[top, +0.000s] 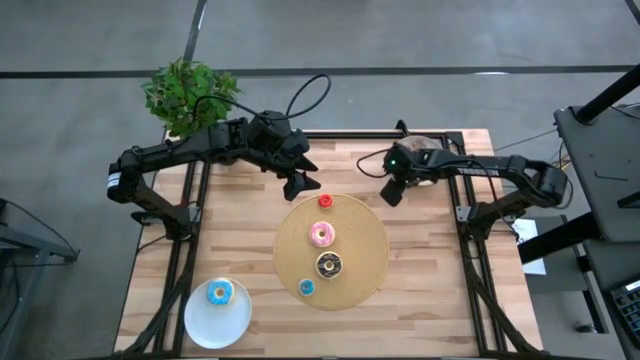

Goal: Pick & Place donuts
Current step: Put the small red donut on the gray plate

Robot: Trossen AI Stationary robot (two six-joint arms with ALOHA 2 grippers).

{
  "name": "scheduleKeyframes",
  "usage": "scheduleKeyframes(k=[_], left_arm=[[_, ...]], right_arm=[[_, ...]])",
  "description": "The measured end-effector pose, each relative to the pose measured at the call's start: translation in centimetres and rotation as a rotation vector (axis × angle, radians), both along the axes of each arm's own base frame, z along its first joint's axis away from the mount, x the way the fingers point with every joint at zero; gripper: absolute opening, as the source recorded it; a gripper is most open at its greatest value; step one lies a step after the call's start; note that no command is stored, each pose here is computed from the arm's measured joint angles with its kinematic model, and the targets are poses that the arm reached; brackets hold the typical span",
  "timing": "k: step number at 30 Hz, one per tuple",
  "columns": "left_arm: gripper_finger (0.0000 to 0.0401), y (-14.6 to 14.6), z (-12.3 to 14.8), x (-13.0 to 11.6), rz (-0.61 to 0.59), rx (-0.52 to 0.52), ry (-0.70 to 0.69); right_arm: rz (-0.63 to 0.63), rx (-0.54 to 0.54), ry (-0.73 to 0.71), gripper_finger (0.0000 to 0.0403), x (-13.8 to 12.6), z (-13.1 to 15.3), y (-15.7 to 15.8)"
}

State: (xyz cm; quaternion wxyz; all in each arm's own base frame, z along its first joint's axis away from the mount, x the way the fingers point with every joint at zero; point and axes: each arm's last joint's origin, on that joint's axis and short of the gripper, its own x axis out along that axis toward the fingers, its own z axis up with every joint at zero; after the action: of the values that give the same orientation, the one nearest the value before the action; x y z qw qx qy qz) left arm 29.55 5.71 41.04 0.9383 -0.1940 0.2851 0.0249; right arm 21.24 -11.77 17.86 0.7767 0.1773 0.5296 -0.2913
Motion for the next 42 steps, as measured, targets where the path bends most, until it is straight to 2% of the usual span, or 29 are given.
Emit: scheduleKeyframes(k=[7, 13, 20, 26, 35, 42], left_arm=[[0.0271, 0.0, 0.0, 0.0, -0.002, 0.003, 0.000], [0.0271, -0.1, 0.0, 0.0, -0.012, 0.009, -0.001], [0.0271, -0.7, 0.0, 0.1, -0.076, 0.032, -0.008], [0.0265, -1.1, 0.0, 0.1, -0.095, 0.047, -0.011], [0.0189, -2.0, 0.1, 0.3, -0.136, 0.067, -0.017], [0.0117, -4.1, 0.5, 0.7, -0.172, 0.087, -0.070]], right_arm=[[0.216, 0.150, -0.208, 0.0147, 0.7, 2.6, 1.7], [0.290, 0.109, -0.328, 0.0132, 0.1, 5.4, 3.7], [0.331, 0.077, -0.533, 0.0118, -0.7, 8.7, 6.2], [0.374, 0.082, -0.623, 0.0117, -1.2, 10.1, 7.9], [0.432, 0.114, -0.633, 0.0111, -0.7, 10.1, 9.5], [0.430, 0.126, -0.633, 0.0097, -0.6, 10.1, 10.2]])
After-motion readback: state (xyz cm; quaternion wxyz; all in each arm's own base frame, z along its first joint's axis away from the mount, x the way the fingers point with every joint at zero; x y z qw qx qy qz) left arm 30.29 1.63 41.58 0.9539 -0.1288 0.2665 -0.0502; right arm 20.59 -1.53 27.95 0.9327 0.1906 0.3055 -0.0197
